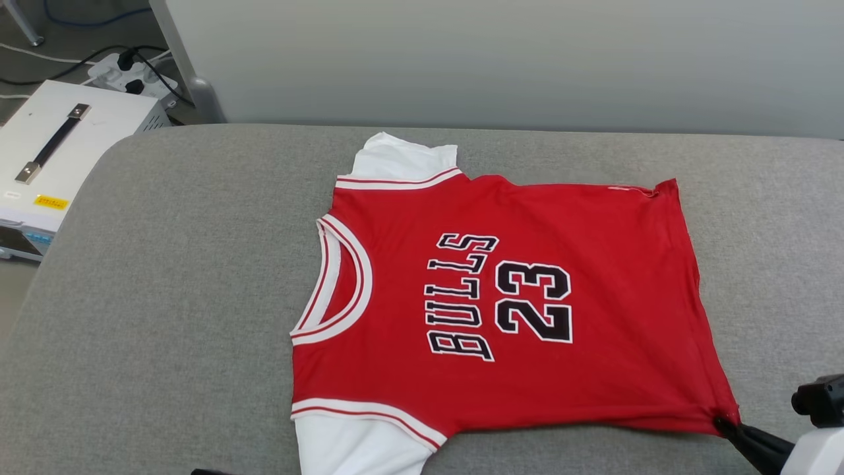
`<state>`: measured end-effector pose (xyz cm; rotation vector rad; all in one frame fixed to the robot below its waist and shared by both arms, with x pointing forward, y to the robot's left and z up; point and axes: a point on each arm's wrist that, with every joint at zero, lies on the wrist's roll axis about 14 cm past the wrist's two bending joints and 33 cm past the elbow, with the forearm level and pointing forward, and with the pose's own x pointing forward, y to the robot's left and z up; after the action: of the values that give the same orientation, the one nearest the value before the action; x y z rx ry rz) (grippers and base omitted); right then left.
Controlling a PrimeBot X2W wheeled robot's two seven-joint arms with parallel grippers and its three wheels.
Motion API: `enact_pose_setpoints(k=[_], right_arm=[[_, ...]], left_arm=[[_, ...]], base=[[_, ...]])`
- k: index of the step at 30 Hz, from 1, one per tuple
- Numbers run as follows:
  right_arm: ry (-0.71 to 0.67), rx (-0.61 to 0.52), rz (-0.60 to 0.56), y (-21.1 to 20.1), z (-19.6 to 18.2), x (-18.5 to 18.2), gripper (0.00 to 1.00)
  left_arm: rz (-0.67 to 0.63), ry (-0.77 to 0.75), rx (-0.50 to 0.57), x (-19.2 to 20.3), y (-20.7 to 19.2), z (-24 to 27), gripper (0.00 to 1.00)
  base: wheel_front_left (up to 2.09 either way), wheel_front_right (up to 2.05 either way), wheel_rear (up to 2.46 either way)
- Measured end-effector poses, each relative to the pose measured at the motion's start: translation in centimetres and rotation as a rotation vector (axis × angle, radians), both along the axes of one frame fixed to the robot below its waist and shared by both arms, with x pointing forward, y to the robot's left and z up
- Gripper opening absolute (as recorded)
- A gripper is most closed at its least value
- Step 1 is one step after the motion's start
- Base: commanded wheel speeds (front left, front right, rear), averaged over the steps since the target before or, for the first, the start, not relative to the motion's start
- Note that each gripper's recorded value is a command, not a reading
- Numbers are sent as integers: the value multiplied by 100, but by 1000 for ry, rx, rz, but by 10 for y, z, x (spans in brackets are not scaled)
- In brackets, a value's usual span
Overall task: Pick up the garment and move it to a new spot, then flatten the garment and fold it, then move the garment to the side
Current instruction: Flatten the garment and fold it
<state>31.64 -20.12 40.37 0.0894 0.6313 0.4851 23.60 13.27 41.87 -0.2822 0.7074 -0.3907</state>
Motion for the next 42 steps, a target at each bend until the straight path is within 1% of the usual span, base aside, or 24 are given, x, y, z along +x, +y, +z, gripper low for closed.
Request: enact_pose_setpoints(k=[4, 9, 14, 19, 23, 31, 34, 35, 38, 42], right_arm=[[16, 11, -20, -4, 0, -6, 0], [-15, 38, -39, -2, 9, 6, 0], [-58, 54, -45, 2, 21, 26, 0], [-103, 59, -61, 0, 36, 50, 0], [-101, 66, -73, -1, 37, 63, 0], [-73, 53, -82, 0, 26, 93, 0], [-55, 42, -83, 1, 19, 103, 0], [-46, 36, -83, 0, 15, 106, 0], [-22, 11, -86, -2, 3, 114, 0], [32, -13, -90, -2, -19, 115, 0]], left_arm=[[-7, -18, 34, 0, 8, 0, 0], [-26, -140, 96, 24, 17, 11, 0], [-69, -304, 134, 75, 20, 39, 0], [-113, -379, 163, 118, 18, 57, 0], [-161, -422, 187, 154, 13, 65, 0], [-208, -398, 211, 216, 12, 45, 0], [-224, -365, 251, 232, 17, 26, 0], [-232, -351, 271, 236, 18, 18, 0], [-235, -300, 272, 242, 16, -3, 0], [-236, -205, 290, 239, 20, -39, 0]], base=[[0, 0, 0], [0, 0, 0], [0, 0, 0], [0, 0, 0], [0, 0, 0], [0, 0, 0], [0, 0, 0], [0, 0, 0], [0, 0, 0], [0, 0, 0]])
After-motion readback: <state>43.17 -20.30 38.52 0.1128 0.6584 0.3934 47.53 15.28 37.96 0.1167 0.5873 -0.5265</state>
